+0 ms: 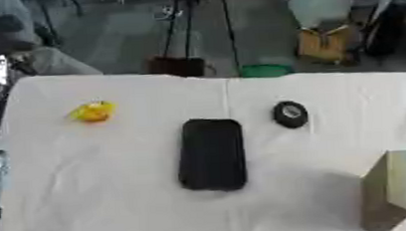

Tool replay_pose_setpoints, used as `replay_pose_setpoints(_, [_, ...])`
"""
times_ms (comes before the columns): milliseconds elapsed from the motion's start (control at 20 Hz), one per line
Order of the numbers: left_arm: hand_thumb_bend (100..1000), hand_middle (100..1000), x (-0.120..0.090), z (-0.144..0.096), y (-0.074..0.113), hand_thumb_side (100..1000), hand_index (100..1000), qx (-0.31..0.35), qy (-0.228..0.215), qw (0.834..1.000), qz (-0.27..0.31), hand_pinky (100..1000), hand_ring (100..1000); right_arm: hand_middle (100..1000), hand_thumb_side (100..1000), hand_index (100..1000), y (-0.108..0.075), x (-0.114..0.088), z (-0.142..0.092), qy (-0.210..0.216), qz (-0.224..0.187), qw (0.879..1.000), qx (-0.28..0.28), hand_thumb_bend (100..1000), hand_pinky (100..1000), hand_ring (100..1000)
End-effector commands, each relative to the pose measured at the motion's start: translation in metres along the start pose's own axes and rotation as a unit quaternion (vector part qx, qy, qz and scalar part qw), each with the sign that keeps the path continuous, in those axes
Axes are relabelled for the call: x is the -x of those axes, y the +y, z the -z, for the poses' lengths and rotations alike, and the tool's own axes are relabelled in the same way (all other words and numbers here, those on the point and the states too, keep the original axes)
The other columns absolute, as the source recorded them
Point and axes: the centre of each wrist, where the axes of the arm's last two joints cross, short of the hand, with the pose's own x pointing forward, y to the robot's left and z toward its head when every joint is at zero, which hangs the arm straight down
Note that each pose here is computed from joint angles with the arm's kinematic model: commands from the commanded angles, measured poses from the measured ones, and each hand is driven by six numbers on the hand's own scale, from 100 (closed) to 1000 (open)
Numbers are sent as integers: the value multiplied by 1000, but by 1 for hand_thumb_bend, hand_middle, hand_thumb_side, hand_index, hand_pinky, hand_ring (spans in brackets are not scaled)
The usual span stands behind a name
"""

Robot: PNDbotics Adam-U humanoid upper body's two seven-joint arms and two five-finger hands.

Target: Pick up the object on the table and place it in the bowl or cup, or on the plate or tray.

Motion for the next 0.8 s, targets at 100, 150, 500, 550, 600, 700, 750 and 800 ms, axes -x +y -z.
replay_pose_setpoints(100, [209,724,-6,7,7,855,818,3,-16,1000,15,466,657,771,502,851,-7,-9,6,-18,-15,1000,-1,618,585,567])
replay_pose_setpoints(150, [209,724,-6,8,7,855,818,3,-16,1000,16,466,657,771,502,851,-7,-9,6,-19,-15,1000,-1,618,585,567])
replay_pose_setpoints(500, [231,739,1,25,23,753,836,38,-4,995,95,472,665,771,503,851,-7,-9,6,-17,-17,1000,-4,618,585,566])
replay_pose_setpoints(550, [231,739,3,29,26,753,836,46,0,993,113,472,665,771,503,851,-7,-9,6,-17,-17,1000,-4,618,585,566])
replay_pose_setpoints(600, [247,744,5,34,30,731,844,54,4,990,131,480,670,771,503,851,-7,-9,6,-17,-17,1000,-5,618,585,566])
replay_pose_setpoints(700, [259,753,9,43,38,718,855,68,15,983,167,492,677,771,503,851,-7,-9,6,-17,-17,1000,-6,618,585,566])
replay_pose_setpoints(750, [259,753,10,49,42,718,855,76,22,979,186,492,677,771,503,851,-7,-9,6,-16,-17,1000,-6,618,585,566])
replay_pose_setpoints(800, [298,766,12,55,46,682,869,82,29,975,204,516,691,770,503,851,-7,-8,6,-16,-17,1000,-7,618,585,566])
